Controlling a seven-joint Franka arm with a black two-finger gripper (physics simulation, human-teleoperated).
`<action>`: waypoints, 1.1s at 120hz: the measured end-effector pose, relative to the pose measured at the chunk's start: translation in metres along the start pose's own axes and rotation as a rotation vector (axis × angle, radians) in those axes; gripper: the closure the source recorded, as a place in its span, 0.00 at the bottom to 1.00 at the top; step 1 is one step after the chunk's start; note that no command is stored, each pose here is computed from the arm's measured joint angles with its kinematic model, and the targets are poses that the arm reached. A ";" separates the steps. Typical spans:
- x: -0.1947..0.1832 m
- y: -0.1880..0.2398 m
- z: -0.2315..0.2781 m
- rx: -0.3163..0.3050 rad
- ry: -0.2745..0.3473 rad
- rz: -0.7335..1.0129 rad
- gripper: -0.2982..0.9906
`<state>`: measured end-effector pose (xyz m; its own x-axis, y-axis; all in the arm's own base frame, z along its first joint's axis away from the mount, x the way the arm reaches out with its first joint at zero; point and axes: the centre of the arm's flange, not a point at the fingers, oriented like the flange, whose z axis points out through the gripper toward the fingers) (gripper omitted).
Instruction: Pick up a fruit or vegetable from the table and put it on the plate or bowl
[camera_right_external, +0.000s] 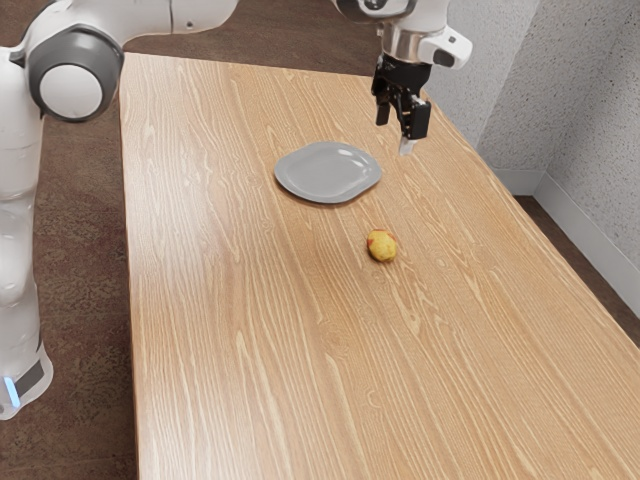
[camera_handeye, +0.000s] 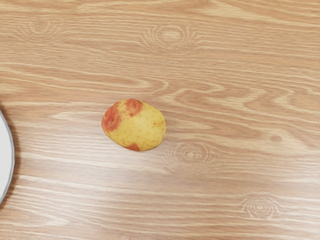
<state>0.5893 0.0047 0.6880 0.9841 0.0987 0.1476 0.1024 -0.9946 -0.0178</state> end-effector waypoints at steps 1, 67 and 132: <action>0.000 0.000 0.000 0.000 0.000 -0.001 0.23; 0.018 -0.029 0.058 -0.027 -0.095 0.158 0.23; 0.067 -0.041 0.203 -0.068 -0.128 0.401 0.23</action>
<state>0.6805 0.0589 0.4983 0.9544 -0.2979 0.0188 -0.2982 -0.9543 0.0174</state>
